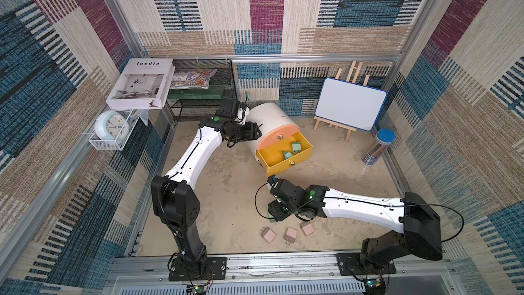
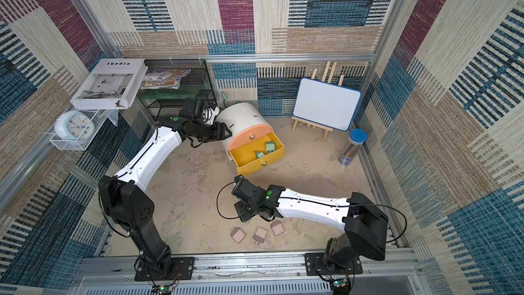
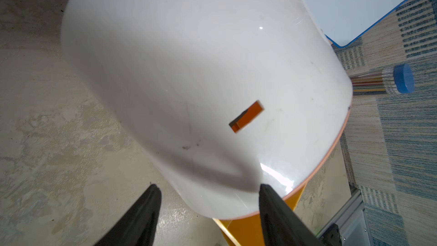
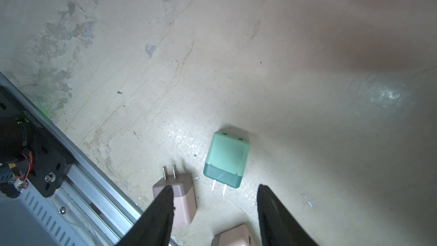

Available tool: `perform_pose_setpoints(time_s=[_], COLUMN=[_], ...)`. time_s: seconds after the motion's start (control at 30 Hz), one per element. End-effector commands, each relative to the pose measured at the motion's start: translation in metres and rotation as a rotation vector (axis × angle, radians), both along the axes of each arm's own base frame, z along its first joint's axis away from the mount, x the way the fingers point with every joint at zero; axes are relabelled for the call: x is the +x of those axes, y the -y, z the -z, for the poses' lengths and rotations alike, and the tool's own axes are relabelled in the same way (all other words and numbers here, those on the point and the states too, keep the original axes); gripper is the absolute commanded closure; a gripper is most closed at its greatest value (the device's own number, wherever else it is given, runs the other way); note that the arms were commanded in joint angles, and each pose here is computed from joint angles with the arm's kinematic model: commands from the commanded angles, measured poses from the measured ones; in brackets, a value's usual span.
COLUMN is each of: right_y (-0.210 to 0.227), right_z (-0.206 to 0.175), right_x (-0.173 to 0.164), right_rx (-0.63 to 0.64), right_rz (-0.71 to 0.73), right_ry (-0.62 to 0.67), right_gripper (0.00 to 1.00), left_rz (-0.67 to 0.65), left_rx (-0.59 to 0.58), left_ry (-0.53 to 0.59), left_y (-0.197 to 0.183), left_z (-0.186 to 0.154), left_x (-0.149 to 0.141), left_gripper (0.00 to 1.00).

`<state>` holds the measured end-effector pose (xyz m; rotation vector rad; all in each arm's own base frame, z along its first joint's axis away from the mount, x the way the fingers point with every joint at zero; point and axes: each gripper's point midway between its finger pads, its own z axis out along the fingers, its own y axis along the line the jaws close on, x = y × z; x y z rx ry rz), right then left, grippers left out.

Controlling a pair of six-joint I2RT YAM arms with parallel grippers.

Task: Place the plugs into the drawer by color
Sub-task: Pick up the plug from the center of the board.

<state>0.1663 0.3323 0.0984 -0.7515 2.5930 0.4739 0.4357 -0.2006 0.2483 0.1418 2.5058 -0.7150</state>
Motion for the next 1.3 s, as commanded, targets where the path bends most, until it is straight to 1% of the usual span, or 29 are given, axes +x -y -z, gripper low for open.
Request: perform_pose_setpoints(time_s=[0.0, 0.17, 0.5, 0.6, 0.93, 1.03, 1.27], right_y=[-0.006, -0.010, -0.007, -0.006, -0.003, -0.004, -0.003], right_z=[0.013, 0.031, 0.059, 0.063, 0.075, 0.073, 0.064], right_x=[-0.009, -0.017, -0.011, -0.008, 0.000, 0.001, 0.002], right_rx=[0.025, -0.005, -0.116, -0.130, -0.189, -0.189, -0.166], right_rz=[0.045, 0.026, 0.044, 0.050, 0.056, 0.055, 0.052], right_ry=[-0.065, -0.101, -0.102, -0.092, -0.061, -0.054, -0.040], right_gripper=[0.38, 0.35, 0.36, 0.36, 0.40, 0.44, 0.51], left_rz=[0.011, 0.013, 0.018, 0.020, 0.024, 0.024, 0.024], left_rx=[-0.009, -0.011, -0.009, -0.008, -0.005, -0.004, -0.005], left_ry=[0.026, 0.028, 0.027, 0.025, 0.022, 0.021, 0.020], left_y=[0.001, 0.001, 0.004, 0.005, 0.006, 0.006, 0.007], left_z=[-0.007, -0.008, -0.007, -0.006, -0.004, -0.003, -0.003], left_x=[0.000, -0.001, -0.002, -0.003, -0.003, -0.002, -0.002], left_gripper=[0.30, 0.30, 0.30, 0.30, 0.30, 0.30, 0.30])
